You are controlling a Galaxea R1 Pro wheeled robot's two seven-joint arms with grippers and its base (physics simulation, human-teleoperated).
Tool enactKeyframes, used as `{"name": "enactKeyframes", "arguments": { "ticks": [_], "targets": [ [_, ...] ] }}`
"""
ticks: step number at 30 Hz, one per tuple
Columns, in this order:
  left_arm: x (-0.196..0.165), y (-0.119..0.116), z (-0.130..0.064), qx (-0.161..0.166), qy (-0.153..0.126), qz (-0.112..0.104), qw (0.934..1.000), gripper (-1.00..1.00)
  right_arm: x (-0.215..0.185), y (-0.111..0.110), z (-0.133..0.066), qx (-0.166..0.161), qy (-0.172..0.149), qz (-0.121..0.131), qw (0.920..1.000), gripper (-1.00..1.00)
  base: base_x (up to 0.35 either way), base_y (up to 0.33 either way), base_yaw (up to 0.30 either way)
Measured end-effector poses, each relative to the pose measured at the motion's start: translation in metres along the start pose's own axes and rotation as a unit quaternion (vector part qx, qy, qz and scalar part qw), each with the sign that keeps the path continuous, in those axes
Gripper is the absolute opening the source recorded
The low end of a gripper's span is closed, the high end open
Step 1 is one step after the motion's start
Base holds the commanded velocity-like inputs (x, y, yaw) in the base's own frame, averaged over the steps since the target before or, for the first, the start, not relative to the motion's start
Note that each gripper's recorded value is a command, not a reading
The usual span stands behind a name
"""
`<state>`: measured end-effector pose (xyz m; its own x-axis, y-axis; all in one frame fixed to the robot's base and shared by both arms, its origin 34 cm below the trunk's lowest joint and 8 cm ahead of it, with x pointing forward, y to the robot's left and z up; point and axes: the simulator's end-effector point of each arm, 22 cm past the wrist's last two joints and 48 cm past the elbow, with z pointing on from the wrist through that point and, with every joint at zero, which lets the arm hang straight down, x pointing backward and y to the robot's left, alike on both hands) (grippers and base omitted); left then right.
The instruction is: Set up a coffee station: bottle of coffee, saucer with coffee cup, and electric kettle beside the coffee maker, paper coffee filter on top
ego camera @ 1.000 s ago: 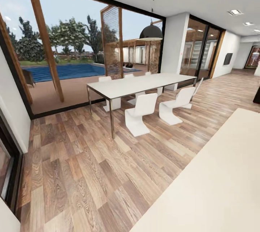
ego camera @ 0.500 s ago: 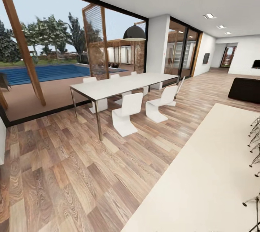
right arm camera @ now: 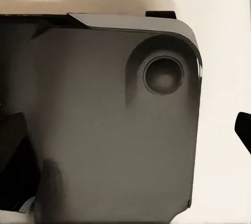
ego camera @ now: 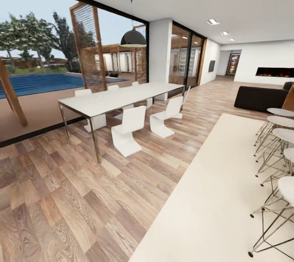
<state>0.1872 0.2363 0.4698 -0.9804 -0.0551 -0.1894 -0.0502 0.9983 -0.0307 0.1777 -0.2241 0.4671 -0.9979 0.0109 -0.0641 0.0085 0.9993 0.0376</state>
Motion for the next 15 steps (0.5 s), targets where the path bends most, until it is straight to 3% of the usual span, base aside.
{"name": "enactKeyframes", "arguments": {
  "ticks": [15],
  "targets": [
    [-0.004, 0.0, -0.023, -0.001, 0.0, 0.0, 1.0, 1.0, -0.001, 0.001, -0.023, 0.0, 0.0, 0.0, 1.0, 1.0, 0.0, 0.0, -0.265]
  ]
}}
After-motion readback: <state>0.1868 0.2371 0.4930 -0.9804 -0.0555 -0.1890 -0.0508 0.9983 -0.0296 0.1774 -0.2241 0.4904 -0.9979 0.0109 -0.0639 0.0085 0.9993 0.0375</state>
